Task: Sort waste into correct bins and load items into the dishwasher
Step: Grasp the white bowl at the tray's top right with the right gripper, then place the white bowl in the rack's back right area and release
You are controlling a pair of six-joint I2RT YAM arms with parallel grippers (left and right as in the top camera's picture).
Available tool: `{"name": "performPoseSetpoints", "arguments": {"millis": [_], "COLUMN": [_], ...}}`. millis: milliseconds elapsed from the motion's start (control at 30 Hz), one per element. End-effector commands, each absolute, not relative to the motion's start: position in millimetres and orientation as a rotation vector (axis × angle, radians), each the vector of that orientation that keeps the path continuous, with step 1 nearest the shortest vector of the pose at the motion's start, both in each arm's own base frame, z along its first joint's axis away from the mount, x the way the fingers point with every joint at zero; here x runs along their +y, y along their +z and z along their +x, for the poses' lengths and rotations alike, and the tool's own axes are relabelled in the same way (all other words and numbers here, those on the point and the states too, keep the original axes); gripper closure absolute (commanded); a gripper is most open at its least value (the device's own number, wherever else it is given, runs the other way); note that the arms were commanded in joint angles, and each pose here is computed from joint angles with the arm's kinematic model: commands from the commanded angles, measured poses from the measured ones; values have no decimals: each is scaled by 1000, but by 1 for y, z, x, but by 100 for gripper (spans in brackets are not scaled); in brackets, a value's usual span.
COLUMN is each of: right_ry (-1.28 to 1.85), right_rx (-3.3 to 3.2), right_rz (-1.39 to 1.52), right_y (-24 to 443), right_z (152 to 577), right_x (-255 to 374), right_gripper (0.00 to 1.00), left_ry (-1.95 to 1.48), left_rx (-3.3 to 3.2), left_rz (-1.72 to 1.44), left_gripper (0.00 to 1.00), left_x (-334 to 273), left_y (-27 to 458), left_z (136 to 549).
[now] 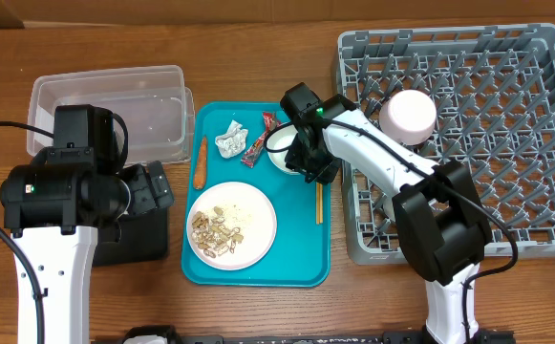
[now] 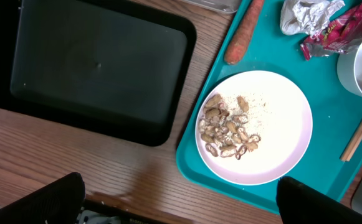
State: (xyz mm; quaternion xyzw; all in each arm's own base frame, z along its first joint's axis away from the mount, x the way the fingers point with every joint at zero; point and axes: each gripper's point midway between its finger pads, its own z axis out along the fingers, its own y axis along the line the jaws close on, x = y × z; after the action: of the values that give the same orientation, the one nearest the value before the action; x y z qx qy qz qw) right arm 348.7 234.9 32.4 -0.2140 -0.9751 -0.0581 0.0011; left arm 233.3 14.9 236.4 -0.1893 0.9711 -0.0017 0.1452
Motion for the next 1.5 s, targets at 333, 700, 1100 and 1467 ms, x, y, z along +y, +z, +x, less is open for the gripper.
{"name": "performPoseSetpoints", "arguments": {"millis": [333,700,1100,1467], "right_ry": [-150,-174,1319,2064], "right_rx": [-3019,-3316,-3669,-3008], "right_rz": [-732,-602,-1088,-1471], "right_y": [19,111,267,265], "right_z": [334,349,389,391], "right_x": [228,203,22,-124], "right_gripper": [96,96,96,96], "left_ry": [14,14,14,13], "left_rx": [2791,2791,2791,2791], "left_rz": [-568,-568,-568,-568], "left_gripper": [0,0,0,0], "left_x": [16,16,16,16], "left_y": [237,237,237,237], "left_z": [235,235,235,235]}}
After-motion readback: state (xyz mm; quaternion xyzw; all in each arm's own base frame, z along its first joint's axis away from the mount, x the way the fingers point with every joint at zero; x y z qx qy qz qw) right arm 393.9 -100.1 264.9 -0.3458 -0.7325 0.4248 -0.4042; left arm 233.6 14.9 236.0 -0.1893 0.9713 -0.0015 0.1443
